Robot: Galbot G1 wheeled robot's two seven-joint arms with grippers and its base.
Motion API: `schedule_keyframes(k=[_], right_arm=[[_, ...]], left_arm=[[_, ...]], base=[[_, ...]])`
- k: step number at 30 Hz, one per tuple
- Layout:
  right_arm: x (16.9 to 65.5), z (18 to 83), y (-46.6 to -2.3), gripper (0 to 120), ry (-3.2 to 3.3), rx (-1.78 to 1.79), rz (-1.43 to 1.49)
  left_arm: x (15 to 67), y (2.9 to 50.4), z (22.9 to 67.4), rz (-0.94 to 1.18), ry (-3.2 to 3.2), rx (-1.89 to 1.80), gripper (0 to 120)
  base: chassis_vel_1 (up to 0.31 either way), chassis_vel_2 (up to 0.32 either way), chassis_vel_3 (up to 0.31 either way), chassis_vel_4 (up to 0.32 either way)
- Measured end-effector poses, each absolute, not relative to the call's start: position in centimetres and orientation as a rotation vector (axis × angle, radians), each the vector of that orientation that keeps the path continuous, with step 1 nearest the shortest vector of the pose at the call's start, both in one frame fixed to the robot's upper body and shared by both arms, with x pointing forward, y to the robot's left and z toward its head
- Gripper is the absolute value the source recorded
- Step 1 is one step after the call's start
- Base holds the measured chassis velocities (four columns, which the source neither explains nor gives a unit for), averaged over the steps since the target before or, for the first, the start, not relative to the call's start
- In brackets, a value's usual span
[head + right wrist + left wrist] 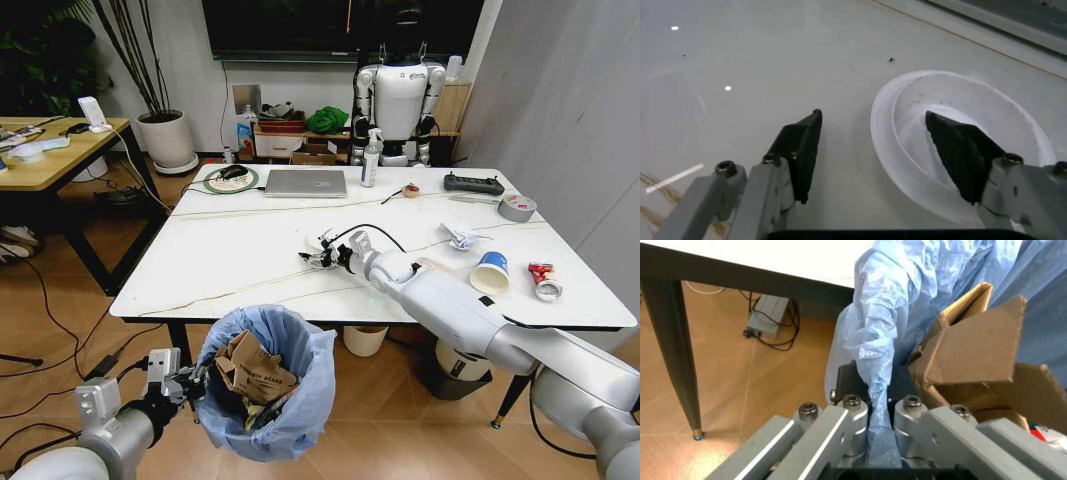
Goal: Pick up the trash bin and place the trash from the table into it.
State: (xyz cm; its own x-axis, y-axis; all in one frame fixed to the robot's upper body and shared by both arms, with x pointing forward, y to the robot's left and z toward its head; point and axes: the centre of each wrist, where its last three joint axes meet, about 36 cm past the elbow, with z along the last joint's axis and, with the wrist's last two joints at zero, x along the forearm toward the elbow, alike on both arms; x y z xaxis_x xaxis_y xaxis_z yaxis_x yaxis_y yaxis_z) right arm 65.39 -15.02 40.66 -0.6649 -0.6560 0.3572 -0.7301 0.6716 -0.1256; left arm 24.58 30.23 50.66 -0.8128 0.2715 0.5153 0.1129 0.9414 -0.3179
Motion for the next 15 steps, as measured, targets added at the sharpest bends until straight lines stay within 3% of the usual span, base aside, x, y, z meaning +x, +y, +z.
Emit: schedule_keyframes(k=[9, 11, 15], right_arm=[[65.3, 40.9, -16.1, 26, -2.609, 1.097, 0.388], [65.2, 41.2, -16.5, 8, -2.610, 1.099, 0.388], [65.2, 41.4, -16.6, 0, -2.613, 1.102, 0.391]], left_arm=[[24.6, 30.2, 50.6, 0.371, -2.516, -0.272, 0], [24.6, 30.2, 50.6, 0.374, -2.517, -0.273, 0], [24.6, 30.1, 50.6, 0.375, -2.518, -0.273, 0]], base=[[0.000, 0.000, 0.000, 0.000], [0.000, 0.000, 0.000, 0.000], [0.000, 0.000, 0.000, 0.000]])
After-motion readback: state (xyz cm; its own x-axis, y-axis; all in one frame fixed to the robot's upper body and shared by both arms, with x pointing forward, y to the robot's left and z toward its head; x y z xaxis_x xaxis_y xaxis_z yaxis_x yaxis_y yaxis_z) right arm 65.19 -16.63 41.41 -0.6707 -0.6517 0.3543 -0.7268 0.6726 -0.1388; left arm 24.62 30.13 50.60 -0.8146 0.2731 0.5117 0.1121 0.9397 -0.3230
